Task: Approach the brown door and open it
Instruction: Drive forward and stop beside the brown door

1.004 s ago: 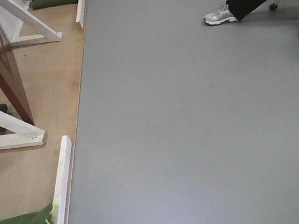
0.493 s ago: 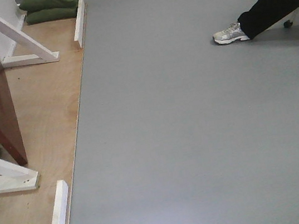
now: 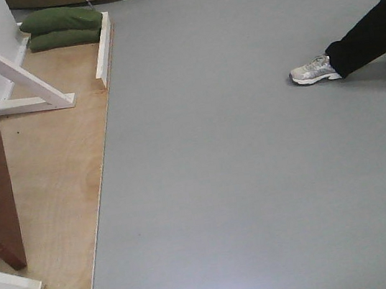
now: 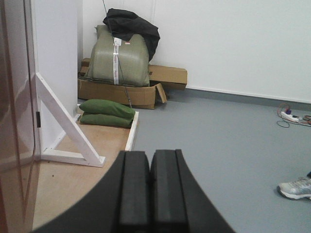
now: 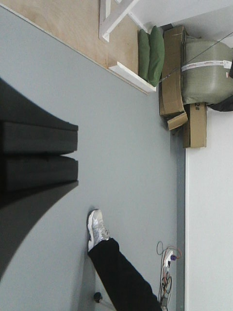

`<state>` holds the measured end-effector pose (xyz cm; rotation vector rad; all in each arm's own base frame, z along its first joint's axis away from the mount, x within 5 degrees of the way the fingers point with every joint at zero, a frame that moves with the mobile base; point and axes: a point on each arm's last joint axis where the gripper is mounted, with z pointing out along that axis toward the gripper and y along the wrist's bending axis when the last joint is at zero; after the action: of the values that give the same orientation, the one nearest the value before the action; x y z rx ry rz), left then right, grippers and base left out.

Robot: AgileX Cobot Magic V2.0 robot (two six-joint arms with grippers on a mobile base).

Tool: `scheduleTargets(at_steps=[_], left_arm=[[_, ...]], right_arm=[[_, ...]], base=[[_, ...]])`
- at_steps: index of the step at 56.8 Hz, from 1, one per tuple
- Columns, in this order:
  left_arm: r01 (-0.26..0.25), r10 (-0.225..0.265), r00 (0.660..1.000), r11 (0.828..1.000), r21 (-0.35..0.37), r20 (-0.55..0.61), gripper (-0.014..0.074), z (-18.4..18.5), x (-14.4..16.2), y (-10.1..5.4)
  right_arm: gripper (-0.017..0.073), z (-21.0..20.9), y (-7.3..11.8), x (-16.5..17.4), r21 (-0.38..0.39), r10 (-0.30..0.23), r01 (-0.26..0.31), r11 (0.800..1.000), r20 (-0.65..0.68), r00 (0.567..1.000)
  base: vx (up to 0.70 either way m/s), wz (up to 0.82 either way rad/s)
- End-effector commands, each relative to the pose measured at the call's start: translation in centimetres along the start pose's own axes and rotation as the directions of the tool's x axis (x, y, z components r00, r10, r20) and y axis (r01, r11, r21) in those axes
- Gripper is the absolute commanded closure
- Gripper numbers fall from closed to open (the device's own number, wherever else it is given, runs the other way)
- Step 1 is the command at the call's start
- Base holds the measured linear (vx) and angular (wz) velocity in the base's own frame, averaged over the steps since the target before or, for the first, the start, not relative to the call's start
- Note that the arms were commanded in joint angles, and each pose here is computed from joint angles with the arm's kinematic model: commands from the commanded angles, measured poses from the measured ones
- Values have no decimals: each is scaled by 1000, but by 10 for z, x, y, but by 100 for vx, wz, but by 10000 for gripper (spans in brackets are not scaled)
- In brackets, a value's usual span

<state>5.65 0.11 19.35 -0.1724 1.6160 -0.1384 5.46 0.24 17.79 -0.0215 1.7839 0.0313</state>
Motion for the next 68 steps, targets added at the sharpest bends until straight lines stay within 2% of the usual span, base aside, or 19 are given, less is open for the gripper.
scheduleTargets(at_steps=[1, 35, 68], left_arm=[[1, -5, 995, 1000, 29, 104, 600, -2, -13, -3], [1, -5, 995, 1000, 29, 104, 600, -2, -13, -3], [1, -5, 995, 1000, 29, 104, 600, -2, -13, -3]], right_arm=[[559, 0, -1, -6, 8, -15, 14, 1000, 82, 996], [559, 0, -1, -6, 8, -15, 14, 1000, 82, 996], [559, 0, -1, -6, 8, -15, 14, 1000, 82, 996]], base=[[42, 4], [36, 3], [21, 0]])
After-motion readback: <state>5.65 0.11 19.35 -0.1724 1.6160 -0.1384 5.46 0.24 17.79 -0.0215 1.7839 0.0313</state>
